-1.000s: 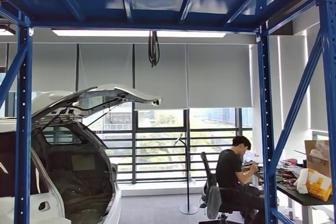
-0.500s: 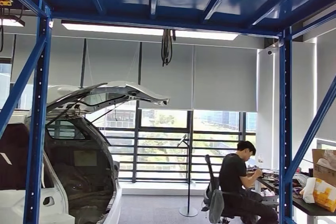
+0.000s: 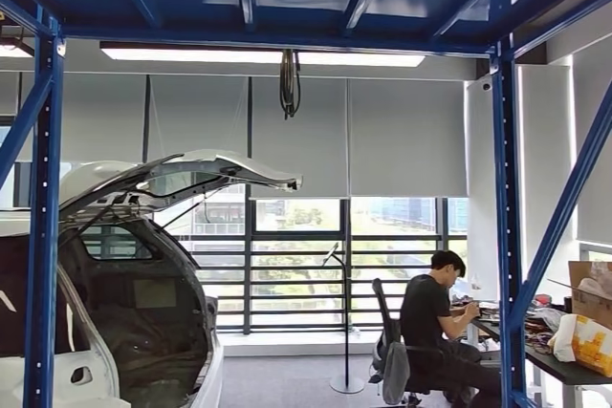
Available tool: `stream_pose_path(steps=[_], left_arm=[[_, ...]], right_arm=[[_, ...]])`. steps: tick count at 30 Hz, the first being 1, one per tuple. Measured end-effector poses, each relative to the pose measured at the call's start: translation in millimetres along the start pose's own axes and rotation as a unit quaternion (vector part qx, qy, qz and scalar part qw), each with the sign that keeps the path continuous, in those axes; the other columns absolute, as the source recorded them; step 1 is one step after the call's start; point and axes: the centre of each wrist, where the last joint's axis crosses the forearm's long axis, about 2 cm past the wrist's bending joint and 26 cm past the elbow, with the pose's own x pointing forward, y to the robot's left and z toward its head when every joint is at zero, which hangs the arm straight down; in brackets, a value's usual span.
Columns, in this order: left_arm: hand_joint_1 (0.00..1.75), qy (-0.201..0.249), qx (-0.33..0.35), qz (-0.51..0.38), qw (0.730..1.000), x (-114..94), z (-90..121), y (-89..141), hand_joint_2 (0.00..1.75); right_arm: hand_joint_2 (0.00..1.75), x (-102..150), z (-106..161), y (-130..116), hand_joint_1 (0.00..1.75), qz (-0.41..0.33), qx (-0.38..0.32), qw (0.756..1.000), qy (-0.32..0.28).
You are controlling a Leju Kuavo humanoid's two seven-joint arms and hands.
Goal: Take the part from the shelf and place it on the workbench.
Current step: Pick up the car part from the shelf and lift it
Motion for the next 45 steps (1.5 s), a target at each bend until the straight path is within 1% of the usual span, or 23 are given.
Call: stream_pose_path(steps=[11,13,19,21,24,26,30,34,37,41,45], left_arm=[[0.00,0.004,-0.001,0.000,1.000,-2,1,1,0.00],[0.00,0.003,0.000,0.000,1.000,-2,0,1,0.00],[0.00,0.003,0.002,0.003,1.000,-2,1,2,0.00],[0.00,0.003,0.003,0.004,1.000,-2,1,2,0.00],[0.00,0.002,0.005,0.007,1.000,-2,1,1,0.00],[0.00,0.003,0.006,0.009,1.000,-2,1,1,0.00],[0.00,0.003,0.008,0.013,1.000,-2,1,1,0.00],[0.00,0.005,0.009,0.016,1.000,-4,1,1,0.00],[0.00,0.005,0.009,0.018,1.000,-4,1,0,0.00],[0.00,0.006,0.010,0.018,1.000,-5,2,-1,0.00],[0.00,0.003,0.010,0.019,1.000,-4,1,-2,0.00]], right_arm=[[0.00,-7,3,2,0.00,-0.054,-0.001,0.998,0.040],[0.00,-9,3,1,0.00,-0.078,-0.002,0.996,0.053],[0.00,-25,17,3,0.00,-0.190,0.002,0.974,0.121],[0.00,-29,21,2,0.00,-0.207,-0.002,0.969,0.138],[0.00,-33,23,3,0.00,-0.206,-0.009,0.965,0.160],[0.00,-33,23,3,0.00,-0.181,-0.019,0.968,0.171],[0.00,-27,14,8,0.00,-0.091,-0.046,0.980,0.173],[0.00,-18,7,15,0.00,0.015,-0.050,0.983,0.174],[0.00,-13,4,14,0.00,0.091,-0.041,0.980,0.172],[0.00,-8,5,11,0.00,0.153,-0.033,0.974,0.162],[0.00,-4,6,7,0.00,0.219,-0.019,0.961,0.169]])
